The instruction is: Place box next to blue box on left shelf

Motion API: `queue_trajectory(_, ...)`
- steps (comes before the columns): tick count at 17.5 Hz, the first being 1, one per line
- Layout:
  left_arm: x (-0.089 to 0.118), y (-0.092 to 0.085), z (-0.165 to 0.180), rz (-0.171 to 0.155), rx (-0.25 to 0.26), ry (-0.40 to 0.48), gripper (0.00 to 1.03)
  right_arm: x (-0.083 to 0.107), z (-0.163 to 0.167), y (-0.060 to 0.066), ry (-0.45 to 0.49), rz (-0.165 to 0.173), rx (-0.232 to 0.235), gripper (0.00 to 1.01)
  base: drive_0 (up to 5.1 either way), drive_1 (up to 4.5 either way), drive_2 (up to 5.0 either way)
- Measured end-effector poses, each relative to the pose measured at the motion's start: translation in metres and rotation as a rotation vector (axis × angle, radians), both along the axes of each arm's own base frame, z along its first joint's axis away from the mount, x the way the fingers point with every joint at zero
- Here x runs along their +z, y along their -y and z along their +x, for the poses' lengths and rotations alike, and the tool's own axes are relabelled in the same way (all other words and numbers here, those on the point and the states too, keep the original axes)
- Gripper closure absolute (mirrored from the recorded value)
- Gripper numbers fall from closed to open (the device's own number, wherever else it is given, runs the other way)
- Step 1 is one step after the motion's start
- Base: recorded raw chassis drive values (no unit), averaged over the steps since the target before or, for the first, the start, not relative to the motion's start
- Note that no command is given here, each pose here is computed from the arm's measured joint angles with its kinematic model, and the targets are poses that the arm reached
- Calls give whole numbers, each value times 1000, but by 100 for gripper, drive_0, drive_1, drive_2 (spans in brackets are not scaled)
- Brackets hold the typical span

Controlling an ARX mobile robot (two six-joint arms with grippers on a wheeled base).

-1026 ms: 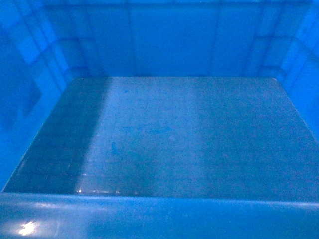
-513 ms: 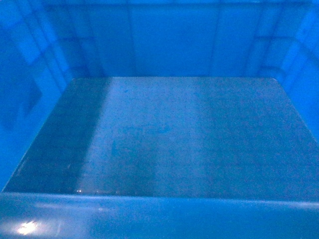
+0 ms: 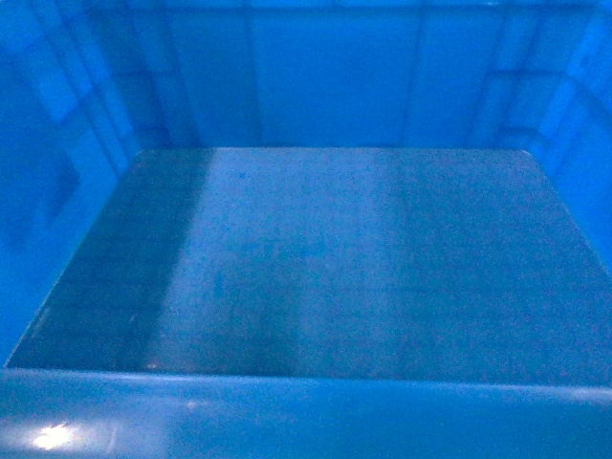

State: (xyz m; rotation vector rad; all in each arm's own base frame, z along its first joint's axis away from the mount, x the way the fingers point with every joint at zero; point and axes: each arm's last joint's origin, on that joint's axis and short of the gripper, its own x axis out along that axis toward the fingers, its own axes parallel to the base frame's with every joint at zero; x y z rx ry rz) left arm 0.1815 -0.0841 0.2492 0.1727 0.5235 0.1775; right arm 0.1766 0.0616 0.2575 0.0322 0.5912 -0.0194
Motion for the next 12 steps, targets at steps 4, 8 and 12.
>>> queue_trajectory(4, 0, 0, 0, 1, 1, -1, 73, 0, 0, 0, -1, 0, 0, 92, 4, 427, -419)
queue_trajectory(8, 0, 0, 0, 1, -1, 0, 73, 0, 0, 0, 0, 0, 0, 92, 2, 425, -420)
queue_trajectory(12, 0, 0, 0, 3, 0, -1, 73, 0, 0, 0, -3, -1, 0, 92, 0, 422, -423)
